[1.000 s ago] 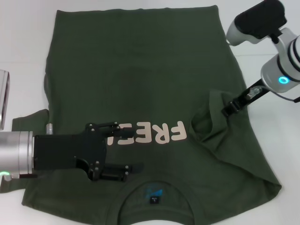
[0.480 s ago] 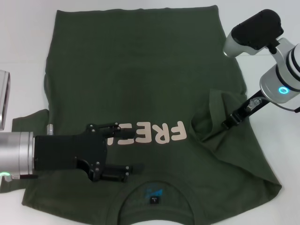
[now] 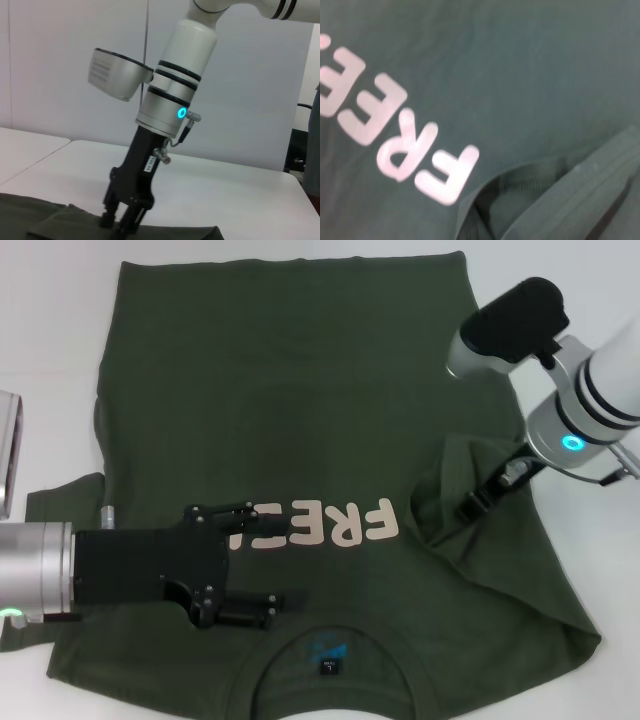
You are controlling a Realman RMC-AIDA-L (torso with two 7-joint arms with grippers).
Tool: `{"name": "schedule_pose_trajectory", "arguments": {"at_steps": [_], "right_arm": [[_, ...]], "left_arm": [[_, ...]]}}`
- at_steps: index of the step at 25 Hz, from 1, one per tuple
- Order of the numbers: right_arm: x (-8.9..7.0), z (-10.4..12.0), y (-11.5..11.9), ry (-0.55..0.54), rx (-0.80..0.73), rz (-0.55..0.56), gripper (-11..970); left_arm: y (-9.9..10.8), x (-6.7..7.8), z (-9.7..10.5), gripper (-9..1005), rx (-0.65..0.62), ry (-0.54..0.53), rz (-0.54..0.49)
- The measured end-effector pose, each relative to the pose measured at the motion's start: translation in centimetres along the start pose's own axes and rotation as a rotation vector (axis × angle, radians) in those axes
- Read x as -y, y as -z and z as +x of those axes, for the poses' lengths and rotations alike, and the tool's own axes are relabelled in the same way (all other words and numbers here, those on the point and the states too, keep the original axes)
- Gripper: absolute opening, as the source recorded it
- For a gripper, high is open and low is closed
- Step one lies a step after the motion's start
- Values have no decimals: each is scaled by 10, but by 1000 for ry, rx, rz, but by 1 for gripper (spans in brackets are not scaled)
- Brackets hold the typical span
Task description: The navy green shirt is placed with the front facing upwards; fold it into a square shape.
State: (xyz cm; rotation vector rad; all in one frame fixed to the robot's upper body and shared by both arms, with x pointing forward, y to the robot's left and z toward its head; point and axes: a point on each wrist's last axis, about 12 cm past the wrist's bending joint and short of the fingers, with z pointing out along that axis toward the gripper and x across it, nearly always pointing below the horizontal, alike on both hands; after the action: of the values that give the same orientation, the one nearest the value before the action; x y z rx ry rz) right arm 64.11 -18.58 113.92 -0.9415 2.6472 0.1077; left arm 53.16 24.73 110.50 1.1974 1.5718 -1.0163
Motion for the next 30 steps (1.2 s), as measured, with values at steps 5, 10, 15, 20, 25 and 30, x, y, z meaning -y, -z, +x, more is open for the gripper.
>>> {"name": "schedule_pose_trajectory", "arguments": {"at_steps": [5, 10, 15, 20, 25, 30], "right_arm": [[-1, -12, -4, 6, 59, 25, 479], [3, -22, -1, -23, 152, 35, 477], [11, -23, 14, -45, 187, 31, 480], [8, -16, 18, -30, 151, 10, 482], [2, -11, 13, -12, 104, -8, 482], [-5, -10, 10, 7, 80, -26, 481]], "left_arm": [[0, 0, 0, 860, 0, -1, -1], [0, 0, -1, 860, 0, -4, -1], [0, 0, 0, 860, 0, -2, -1], [1, 0, 1, 860, 0, 0, -2], [1, 0, 1, 860, 0, 0, -3], [1, 0, 1, 859, 0, 0, -3]]}}
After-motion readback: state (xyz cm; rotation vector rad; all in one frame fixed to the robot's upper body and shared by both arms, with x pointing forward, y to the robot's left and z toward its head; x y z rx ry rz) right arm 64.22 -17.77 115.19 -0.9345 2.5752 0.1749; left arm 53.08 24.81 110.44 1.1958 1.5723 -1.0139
